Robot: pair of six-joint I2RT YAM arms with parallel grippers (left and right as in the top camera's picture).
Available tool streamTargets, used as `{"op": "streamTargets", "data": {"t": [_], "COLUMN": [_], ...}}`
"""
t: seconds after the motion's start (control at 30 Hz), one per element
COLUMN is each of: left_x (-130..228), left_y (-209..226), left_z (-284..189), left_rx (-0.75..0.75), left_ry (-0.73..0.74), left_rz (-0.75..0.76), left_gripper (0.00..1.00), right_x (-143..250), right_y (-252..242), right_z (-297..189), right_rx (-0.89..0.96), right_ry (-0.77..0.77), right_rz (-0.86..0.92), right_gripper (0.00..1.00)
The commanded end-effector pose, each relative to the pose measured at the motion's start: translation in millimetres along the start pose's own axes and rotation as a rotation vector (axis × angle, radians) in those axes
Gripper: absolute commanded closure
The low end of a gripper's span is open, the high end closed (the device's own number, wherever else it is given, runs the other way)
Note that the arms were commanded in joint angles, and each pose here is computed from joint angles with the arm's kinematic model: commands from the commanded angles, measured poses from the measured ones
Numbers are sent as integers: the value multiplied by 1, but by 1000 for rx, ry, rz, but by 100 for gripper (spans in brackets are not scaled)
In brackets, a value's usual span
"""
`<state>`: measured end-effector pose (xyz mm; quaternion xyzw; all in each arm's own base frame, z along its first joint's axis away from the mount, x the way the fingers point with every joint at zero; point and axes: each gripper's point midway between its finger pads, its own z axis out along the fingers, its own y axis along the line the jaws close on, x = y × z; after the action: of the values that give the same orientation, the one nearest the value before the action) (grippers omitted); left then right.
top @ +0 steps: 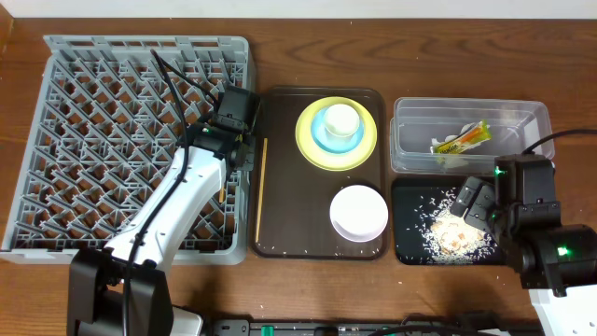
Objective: Sort waste into correct bins and load items into the dishwasher
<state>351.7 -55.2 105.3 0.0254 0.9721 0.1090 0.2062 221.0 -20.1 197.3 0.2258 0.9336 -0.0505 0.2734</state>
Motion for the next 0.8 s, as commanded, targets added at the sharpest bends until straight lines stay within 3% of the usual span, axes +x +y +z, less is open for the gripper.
{"op": "streamTargets", "data": {"t": [0.0,0.27,0.43,0.47,0.53,0.77], "left_x": [11,14,13,13,14,6], "left_y": [4,3,3,3,3,3], "left_z": [8,12,12,12,12,0], "left_rx": [-22,-24,-23,-23,-23,-5], "left_ry": [30,43,38,39,40,8], "left_rz": [13,18,16,17,17,-3], "left_gripper": [92,90,83,76,72,72], "right_x": [-5,-5,-5,-5,-5,-5], "right_y": [-3,-3,-2,-2,-3,-2], "right_z": [-4,-4,-3,-3,-3,-3], "right_rx": [4,5,6,6,6,6], "right_ry": [-18,-17,-14,-14,-14,-14], "right_rz": [5,5,4,4,3,4], "right_gripper": [1,1,1,1,1,1]}}
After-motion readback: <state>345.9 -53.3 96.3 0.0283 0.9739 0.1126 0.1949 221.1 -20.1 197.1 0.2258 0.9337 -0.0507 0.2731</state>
